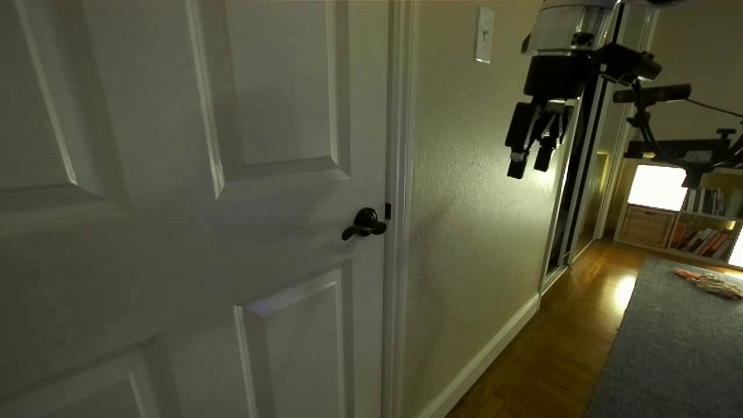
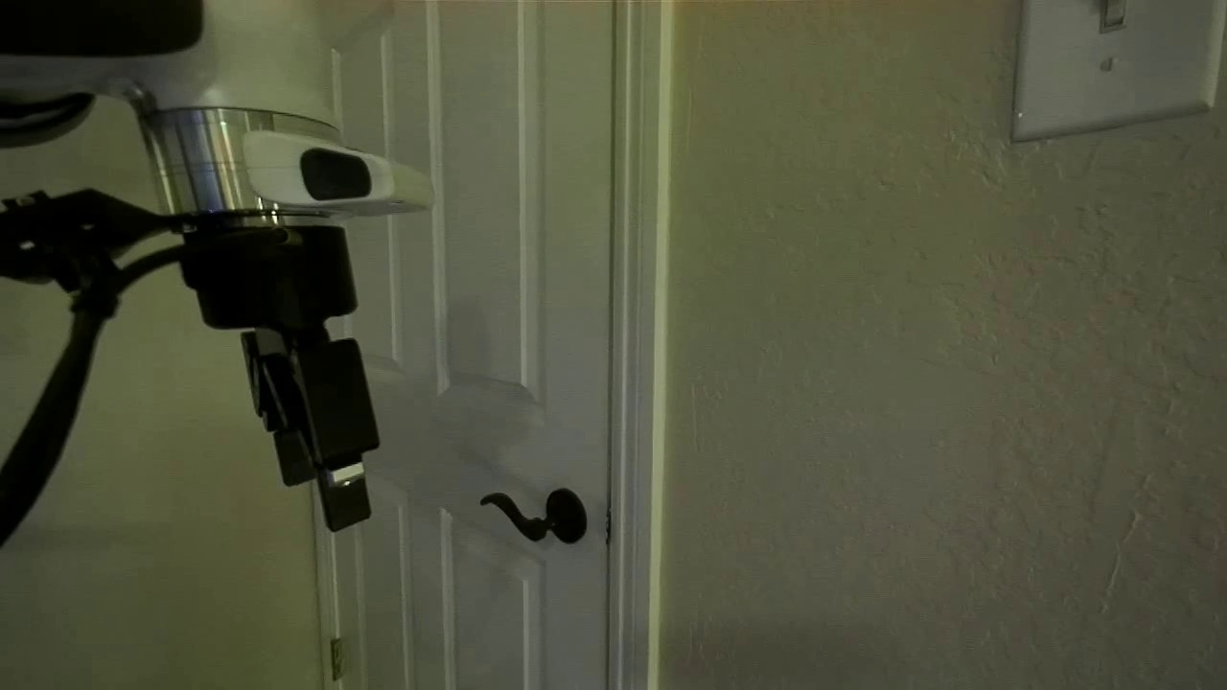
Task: Open the door
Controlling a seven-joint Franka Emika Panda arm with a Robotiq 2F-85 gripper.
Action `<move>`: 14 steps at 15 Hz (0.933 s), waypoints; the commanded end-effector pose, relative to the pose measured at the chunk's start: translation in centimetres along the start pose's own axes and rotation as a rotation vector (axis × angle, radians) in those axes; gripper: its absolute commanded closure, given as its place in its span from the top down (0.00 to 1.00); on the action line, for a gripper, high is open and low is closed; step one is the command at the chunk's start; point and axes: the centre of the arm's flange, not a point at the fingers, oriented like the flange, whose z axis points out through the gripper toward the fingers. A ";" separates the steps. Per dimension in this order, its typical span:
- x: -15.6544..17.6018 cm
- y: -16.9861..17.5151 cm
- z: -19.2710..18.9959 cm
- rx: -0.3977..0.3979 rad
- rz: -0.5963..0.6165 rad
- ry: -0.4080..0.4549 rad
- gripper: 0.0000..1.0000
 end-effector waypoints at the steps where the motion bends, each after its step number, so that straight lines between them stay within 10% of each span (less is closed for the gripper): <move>1: 0.4 -0.6 0.7 0.013 0.028 0.007 1.00; 14: 9.3 -12.9 10.0 0.183 0.567 0.035 1.00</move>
